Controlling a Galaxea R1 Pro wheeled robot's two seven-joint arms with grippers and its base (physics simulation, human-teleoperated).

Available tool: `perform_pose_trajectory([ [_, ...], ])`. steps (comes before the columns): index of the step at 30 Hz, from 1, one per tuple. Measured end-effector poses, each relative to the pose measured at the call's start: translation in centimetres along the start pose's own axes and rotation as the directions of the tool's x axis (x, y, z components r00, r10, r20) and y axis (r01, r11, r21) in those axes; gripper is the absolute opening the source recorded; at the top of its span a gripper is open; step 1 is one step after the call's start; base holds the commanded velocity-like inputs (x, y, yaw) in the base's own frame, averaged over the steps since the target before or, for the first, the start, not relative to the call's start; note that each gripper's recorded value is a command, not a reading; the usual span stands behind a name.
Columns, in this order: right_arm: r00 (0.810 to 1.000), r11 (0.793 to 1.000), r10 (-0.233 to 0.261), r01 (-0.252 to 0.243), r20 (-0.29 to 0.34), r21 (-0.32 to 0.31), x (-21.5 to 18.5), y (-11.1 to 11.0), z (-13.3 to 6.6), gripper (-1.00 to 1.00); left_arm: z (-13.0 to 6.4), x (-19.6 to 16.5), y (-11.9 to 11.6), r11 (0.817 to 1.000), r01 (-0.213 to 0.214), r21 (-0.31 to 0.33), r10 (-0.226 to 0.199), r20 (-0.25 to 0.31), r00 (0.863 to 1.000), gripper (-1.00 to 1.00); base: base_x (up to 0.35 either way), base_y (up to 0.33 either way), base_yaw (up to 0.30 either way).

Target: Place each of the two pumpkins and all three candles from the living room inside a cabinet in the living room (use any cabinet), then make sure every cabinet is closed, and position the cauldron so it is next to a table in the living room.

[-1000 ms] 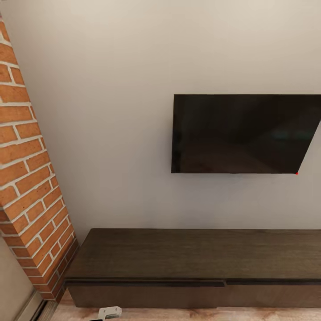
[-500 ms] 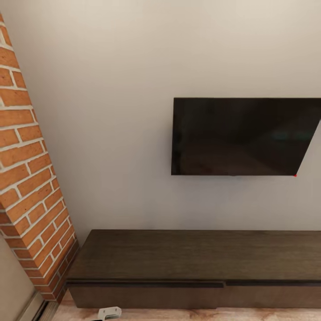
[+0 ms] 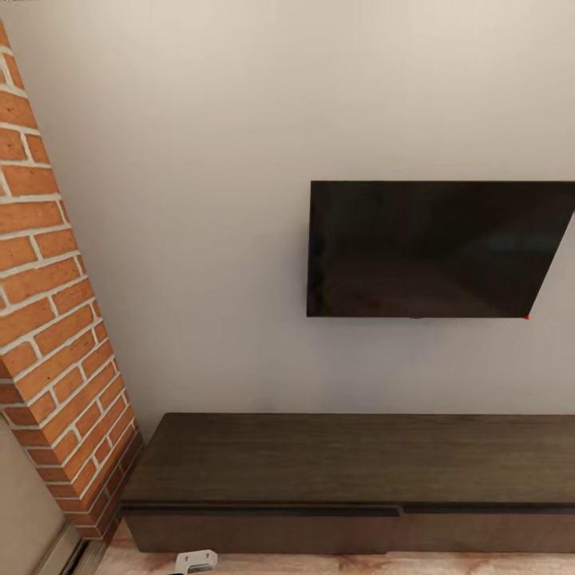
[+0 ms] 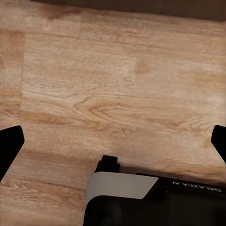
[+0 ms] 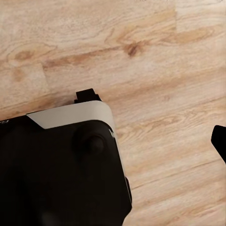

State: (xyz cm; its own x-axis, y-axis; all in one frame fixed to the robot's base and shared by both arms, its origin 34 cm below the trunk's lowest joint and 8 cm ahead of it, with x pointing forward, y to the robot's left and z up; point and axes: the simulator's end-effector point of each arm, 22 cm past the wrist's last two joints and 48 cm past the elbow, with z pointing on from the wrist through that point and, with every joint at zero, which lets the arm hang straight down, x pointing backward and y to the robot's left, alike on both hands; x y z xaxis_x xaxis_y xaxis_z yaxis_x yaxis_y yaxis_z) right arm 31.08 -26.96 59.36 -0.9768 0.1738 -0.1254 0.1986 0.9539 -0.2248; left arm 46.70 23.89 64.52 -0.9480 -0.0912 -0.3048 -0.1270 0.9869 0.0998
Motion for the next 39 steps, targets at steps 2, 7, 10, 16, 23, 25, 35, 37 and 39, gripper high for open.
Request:
perform_pose_trajectory([
  [2, 1.0, 1.0, 0.001, -0.001, 0.0, 0.0, 0.0, -0.1, -0.2, 1.0, -0.2, 0.0, 0.0, 1.0, 0.0, 0.0, 0.0, 0.001, 1.0, 1.0, 0.0, 0.0, 0.0],
  [7, 1.0, 1.0, 0.001, -0.001, -0.001, 0.0, 0.1, -0.2, -0.7, 1.0, -0.7, 0.0, 0.1, 1.0, 0.0, 0.0, 0.0, 0.001, 1.0, 1.0, 0.0, 0.0, 0.0],
  [10, 1.0, 1.0, 0.001, -0.001, -0.001, 0.0, 0.2, -0.3, -1.0, 1.0, -1.1, -0.2, 0.1, 1.0, 0.004, 0.0, -0.004, 0.011, 1.0, 1.0, 0.0, 0.0, 0.0],
  [16, 1.0, 1.0, 0.001, -0.001, -0.001, 0.001, 0.3, -0.5, -1.6, 1.0, -1.7, -0.5, 0.2, 1.0, 0.008, 0.0, -0.008, 0.024, 1.0, 1.0, 0.0, 0.0, 0.0],
  [23, 1.0, 1.0, 0.001, -0.001, -0.001, 0.001, 0.4, -0.7, -2.2, 1.0, -2.3, -0.5, 0.4, 1.0, 0.01, -0.001, -0.01, 0.025, 1.0, 1.0, 0.0, 0.0, 0.0],
  [25, 1.0, 1.0, 0.001, -0.001, -0.001, 0.001, 0.5, -0.7, -2.4, 1.0, -2.5, -0.5, 0.4, 1.0, 0.01, 0.0, -0.01, 0.024, 1.0, 1.0, 0.0, 0.0, 0.0],
  [35, 1.0, 1.0, 0.001, -0.001, -0.002, 0.0, 0.7, -1.0, -3.3, 1.0, -3.4, -0.3, 0.5, 1.0, 0.01, -0.001, -0.01, 0.023, 1.0, 1.0, 0.0, 0.0, 0.0],
  [37, 1.0, 1.0, 0.001, -0.001, -0.001, 0.0, 0.8, -1.0, -3.4, 1.0, -3.6, -0.3, 0.5, 1.0, 0.01, -0.001, -0.01, 0.023, 1.0, 1.0, 0.0, 0.0, 0.0],
  [39, 1.0, 1.0, 0.001, -0.001, -0.002, 0.001, 0.8, -1.1, -3.6, 1.0, -3.8, -0.3, 0.5, 1.0, 0.01, -0.001, -0.01, 0.023, 1.0, 1.0, 0.0, 0.0, 0.0],
])
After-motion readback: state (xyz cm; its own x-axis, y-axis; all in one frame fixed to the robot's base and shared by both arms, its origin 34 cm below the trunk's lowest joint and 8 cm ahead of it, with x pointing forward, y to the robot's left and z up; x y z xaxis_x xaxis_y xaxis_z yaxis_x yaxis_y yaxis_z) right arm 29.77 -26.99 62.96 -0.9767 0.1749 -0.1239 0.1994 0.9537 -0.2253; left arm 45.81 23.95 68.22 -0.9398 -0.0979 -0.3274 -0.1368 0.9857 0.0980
